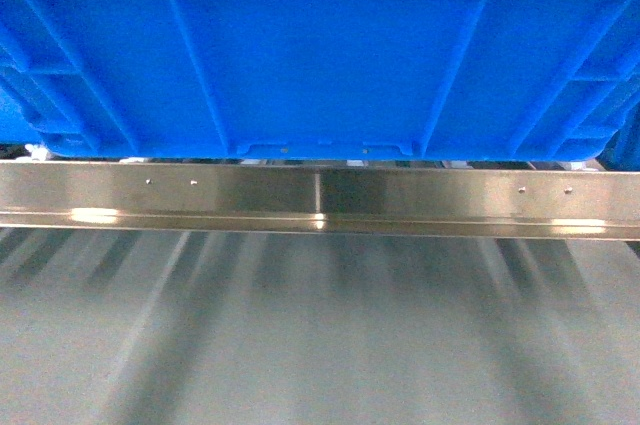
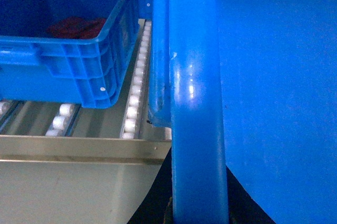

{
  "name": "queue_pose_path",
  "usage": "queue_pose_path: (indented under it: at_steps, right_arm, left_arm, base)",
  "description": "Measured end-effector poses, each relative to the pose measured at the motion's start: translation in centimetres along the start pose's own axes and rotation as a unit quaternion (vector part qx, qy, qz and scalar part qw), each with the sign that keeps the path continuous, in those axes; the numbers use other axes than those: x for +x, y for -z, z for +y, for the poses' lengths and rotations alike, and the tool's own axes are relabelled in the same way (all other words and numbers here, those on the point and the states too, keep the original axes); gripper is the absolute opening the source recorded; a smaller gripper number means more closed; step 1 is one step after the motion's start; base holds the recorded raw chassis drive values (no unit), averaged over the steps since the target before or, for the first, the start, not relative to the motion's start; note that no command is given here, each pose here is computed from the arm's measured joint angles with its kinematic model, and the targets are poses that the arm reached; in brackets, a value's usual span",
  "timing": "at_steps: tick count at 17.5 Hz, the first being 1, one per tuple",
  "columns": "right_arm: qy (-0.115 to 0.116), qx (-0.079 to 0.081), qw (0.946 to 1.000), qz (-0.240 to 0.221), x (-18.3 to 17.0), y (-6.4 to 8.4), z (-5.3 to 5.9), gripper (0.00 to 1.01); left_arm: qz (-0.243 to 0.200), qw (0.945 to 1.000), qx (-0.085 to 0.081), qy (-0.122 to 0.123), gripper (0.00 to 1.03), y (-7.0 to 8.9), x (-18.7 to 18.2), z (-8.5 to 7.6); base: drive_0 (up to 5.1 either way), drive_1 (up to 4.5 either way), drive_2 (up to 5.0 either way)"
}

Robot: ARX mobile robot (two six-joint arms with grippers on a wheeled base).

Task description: Place box next to blue box on left shelf

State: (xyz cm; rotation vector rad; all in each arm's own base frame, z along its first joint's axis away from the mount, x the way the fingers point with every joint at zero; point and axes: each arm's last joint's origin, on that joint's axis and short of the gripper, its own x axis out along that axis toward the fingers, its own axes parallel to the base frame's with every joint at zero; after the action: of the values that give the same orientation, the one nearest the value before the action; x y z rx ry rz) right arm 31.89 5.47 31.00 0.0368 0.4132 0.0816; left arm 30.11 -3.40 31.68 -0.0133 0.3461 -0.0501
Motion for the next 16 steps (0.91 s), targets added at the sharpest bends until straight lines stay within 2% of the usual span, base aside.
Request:
queue_pose_path:
  at_steps: [15, 16]
  right_arm:
    - [0.000, 0.000, 1.0000, -0.002, 0.00, -0.03, 0.02, 0.07]
    - [-0.001, 0.000, 1.0000, -0.004, 0.01, -0.08, 0.02, 0.07]
  left_arm:
    - [-0.001, 1.0000, 0.000, 0.001, 0.05, -0.03, 0.00, 0.00]
    - [-0.003, 1.0000, 0.000, 0.001, 0.05, -0.06, 0.01, -0.01]
  base:
    - [0.0, 4.17, -4.2]
    - [0.0, 0.00, 0.0]
